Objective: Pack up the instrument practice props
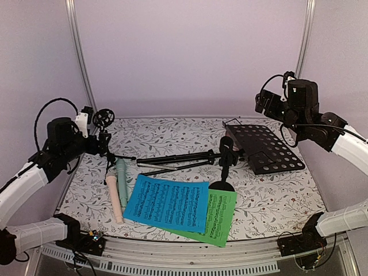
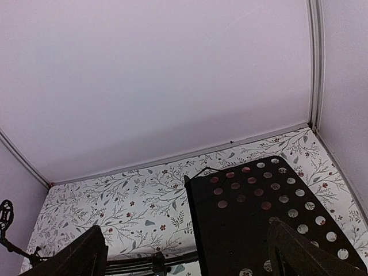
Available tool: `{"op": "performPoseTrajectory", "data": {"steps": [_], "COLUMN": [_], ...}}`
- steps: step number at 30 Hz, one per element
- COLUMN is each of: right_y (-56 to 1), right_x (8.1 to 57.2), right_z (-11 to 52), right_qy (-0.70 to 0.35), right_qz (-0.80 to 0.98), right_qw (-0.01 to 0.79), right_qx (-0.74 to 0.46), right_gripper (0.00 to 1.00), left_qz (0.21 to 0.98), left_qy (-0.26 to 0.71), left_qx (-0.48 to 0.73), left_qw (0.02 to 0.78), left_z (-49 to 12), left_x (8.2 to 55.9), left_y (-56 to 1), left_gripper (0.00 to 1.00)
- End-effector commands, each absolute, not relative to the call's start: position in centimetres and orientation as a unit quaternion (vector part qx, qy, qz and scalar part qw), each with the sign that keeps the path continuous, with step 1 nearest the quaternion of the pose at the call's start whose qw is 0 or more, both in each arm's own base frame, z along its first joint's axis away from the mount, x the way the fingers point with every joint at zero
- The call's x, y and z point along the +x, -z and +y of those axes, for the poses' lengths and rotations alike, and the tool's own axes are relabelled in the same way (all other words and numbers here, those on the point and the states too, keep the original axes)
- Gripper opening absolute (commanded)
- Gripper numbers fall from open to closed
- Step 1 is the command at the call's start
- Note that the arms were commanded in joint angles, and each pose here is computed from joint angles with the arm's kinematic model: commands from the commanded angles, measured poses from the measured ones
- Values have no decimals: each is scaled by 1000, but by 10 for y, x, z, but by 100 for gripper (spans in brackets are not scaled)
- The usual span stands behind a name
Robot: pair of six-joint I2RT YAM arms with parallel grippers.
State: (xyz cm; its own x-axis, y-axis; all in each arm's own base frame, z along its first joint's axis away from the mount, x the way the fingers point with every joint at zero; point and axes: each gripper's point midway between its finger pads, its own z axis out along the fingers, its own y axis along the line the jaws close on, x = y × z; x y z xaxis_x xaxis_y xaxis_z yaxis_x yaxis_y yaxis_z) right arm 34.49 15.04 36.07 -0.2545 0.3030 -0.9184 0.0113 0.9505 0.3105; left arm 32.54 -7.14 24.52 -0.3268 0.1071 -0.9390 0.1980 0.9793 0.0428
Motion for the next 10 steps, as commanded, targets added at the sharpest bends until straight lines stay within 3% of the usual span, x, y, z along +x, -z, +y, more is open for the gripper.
{"op": "performPoseTrajectory", "data": {"steps": [1, 10], "right_y": [-375, -374], "right_x": [346, 344], "right_z": [150, 150], "right_qy": [-131, -128], "right_qz": [772, 765], "right_qw": [613, 625], "right_qx": [102, 88], "right_gripper": [99, 99], "left_qz": [799, 796], "left_qy": [59, 64], "left_qx": [71, 70], "left_qw": [594, 598], "left_z": [-70, -70], "left_x": [323, 323], "left_y": [-256, -260], "left_gripper": [100, 99]}}
